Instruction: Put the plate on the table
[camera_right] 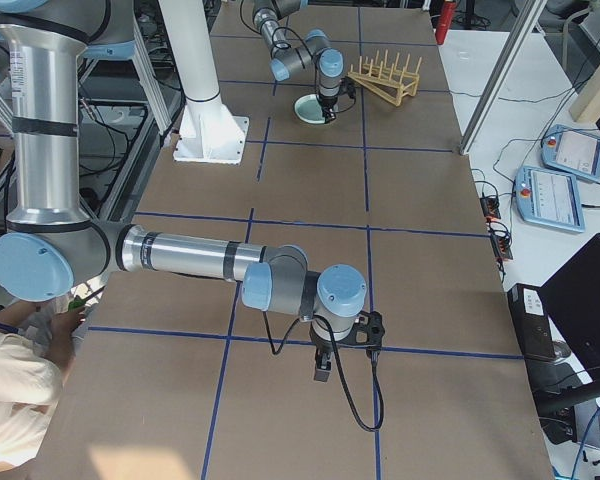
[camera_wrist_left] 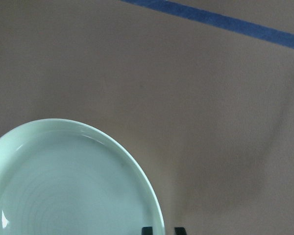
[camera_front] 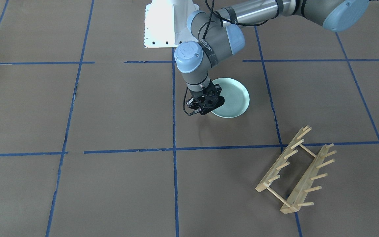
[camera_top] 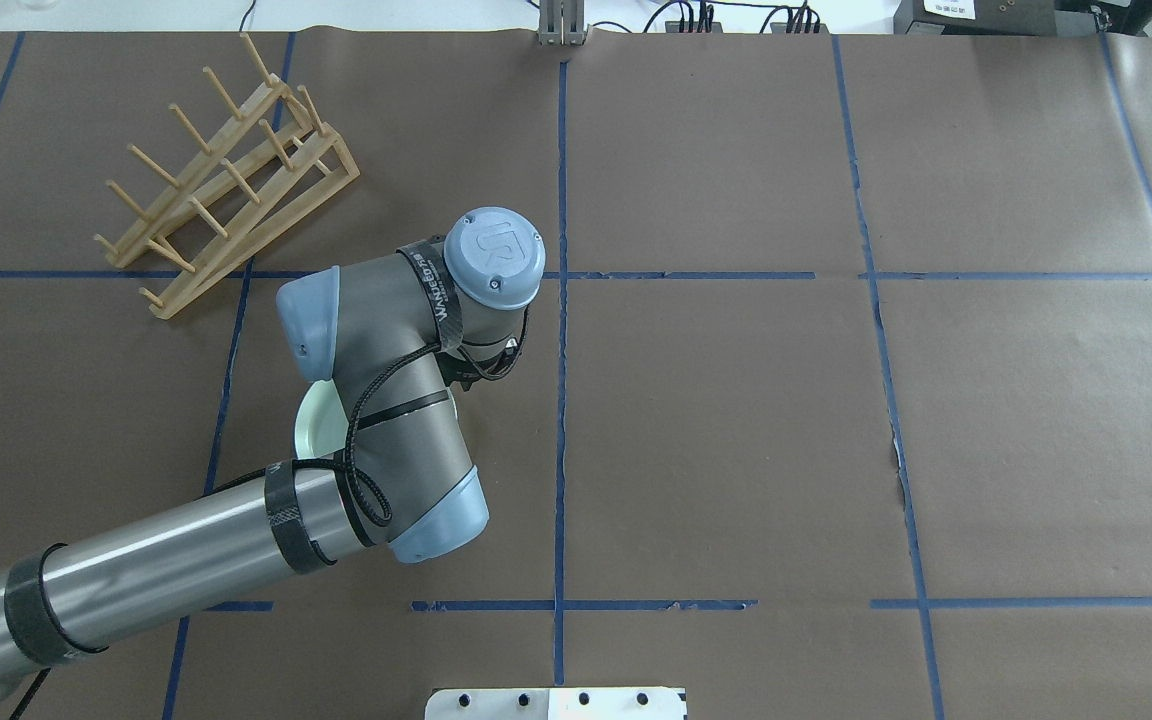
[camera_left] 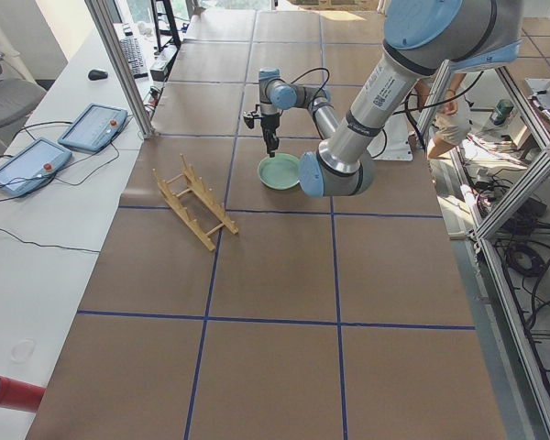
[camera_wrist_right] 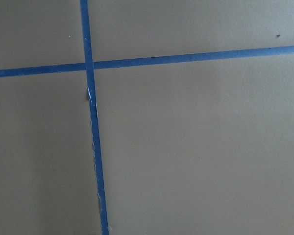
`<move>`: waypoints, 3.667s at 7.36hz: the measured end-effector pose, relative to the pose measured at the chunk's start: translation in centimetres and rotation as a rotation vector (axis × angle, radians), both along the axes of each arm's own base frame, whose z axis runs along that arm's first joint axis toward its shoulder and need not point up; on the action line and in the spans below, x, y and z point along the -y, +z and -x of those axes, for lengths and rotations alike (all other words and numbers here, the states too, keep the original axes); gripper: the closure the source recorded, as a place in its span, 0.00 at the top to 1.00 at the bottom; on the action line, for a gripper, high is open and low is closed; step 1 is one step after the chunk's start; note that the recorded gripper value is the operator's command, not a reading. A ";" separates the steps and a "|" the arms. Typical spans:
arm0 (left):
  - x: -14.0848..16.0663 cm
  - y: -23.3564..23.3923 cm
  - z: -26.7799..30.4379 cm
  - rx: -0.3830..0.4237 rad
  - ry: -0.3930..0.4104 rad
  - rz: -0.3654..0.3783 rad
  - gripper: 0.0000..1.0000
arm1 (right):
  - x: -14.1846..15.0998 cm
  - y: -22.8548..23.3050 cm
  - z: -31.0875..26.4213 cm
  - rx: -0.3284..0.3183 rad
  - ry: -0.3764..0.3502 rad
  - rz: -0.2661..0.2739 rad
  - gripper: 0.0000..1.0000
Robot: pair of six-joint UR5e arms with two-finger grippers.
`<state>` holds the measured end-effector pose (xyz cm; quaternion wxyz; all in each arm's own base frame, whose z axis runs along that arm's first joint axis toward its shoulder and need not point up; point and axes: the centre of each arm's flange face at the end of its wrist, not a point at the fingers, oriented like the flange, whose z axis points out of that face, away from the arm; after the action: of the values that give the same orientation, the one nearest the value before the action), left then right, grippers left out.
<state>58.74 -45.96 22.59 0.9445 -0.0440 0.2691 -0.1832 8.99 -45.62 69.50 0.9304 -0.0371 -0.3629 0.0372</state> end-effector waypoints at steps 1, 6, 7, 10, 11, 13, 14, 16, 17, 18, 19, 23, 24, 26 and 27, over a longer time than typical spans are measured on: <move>0.7 -0.9 2.6 -0.038 0.018 -0.050 1.00 | 0.0 0.0 0.0 0.000 0.000 0.000 1.00; 14.0 5.7 33.4 -0.148 0.359 -0.374 1.00 | 0.0 0.0 0.0 0.000 0.000 0.000 1.00; 15.3 10.6 41.1 -0.146 0.441 -0.422 1.00 | 0.0 0.0 0.0 0.000 0.000 0.000 1.00; 11.2 26.5 57.8 -0.139 0.498 -0.400 1.00 | 0.0 0.0 0.0 0.000 0.000 0.001 1.00; 8.3 31.0 59.9 -0.184 0.471 -0.342 1.00 | 0.0 0.1 0.0 0.000 0.000 0.001 1.00; 3.8 37.0 62.2 -0.240 0.424 -0.272 1.00 | 0.0 0.1 0.0 0.000 0.000 0.001 1.00; 2.5 38.4 62.6 -0.248 0.412 -0.251 1.00 | 0.0 0.1 0.0 0.000 0.000 0.001 1.00; 1.7 39.3 63.4 -0.250 0.395 -0.245 1.00 | 0.0 0.1 0.0 0.000 0.000 0.001 1.00; 1.6 39.4 63.9 -0.248 0.388 -0.256 1.00 | 0.0 0.1 0.0 0.000 0.000 0.001 1.00; 1.4 39.5 64.5 -0.245 0.379 -0.264 1.00 | 0.0 0.1 0.0 0.000 0.000 0.002 1.00; 1.1 39.6 64.9 -0.242 0.371 -0.271 1.00 | 0.0 0.1 0.0 0.000 0.000 0.001 1.00; 1.4 42.2 65.2 -0.239 0.353 -0.226 1.00 | 0.0 0.0 0.0 0.000 0.000 0.000 1.00; 1.5 42.1 65.2 -0.239 0.356 -0.231 1.00 | 0.0 0.0 0.0 0.000 0.000 0.000 1.00; 1.7 41.7 65.1 -0.240 0.360 -0.240 1.00 | 0.0 0.0 0.0 0.000 0.000 0.000 1.00; 1.7 41.7 65.2 -0.239 0.360 -0.241 1.00 | 0.0 0.0 0.0 0.000 0.000 0.000 1.00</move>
<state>-6.41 -47.65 64.24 0.9218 0.0003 0.3866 0.0279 8.99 -45.62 69.51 0.9303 -0.0373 -0.3629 0.0372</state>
